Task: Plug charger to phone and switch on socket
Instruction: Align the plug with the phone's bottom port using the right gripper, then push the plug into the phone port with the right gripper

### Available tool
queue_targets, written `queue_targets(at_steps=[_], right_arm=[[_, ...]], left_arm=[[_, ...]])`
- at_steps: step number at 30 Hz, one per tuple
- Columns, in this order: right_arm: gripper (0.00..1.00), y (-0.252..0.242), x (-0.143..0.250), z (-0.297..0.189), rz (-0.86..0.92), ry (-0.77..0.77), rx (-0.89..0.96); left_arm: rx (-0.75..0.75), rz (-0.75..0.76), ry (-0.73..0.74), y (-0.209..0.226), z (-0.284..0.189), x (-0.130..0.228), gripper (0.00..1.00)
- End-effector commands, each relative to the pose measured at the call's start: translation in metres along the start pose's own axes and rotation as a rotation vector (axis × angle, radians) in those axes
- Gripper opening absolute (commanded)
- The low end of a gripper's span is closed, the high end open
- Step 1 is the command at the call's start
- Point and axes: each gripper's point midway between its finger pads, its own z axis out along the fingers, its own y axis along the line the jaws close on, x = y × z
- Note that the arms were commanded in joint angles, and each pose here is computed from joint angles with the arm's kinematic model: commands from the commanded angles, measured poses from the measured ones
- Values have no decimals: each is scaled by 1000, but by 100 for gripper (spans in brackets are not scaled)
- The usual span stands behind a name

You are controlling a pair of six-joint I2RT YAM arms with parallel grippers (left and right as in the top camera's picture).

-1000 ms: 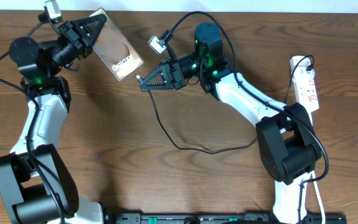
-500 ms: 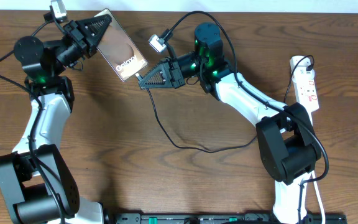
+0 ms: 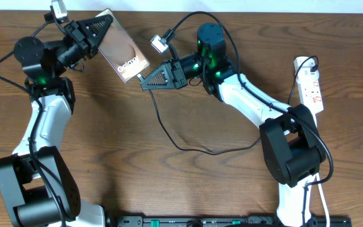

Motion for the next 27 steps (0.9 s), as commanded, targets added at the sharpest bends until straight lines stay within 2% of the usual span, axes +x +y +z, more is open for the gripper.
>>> queue_targets(at_steps=[1, 27], right_arm=[[1, -4, -4, 3, 16, -16, 13], [1, -10, -10, 3, 62, -56, 42]], left_arm=[[31, 31, 34, -18, 0, 3, 7], [38, 31, 69, -19, 1, 10, 7]])
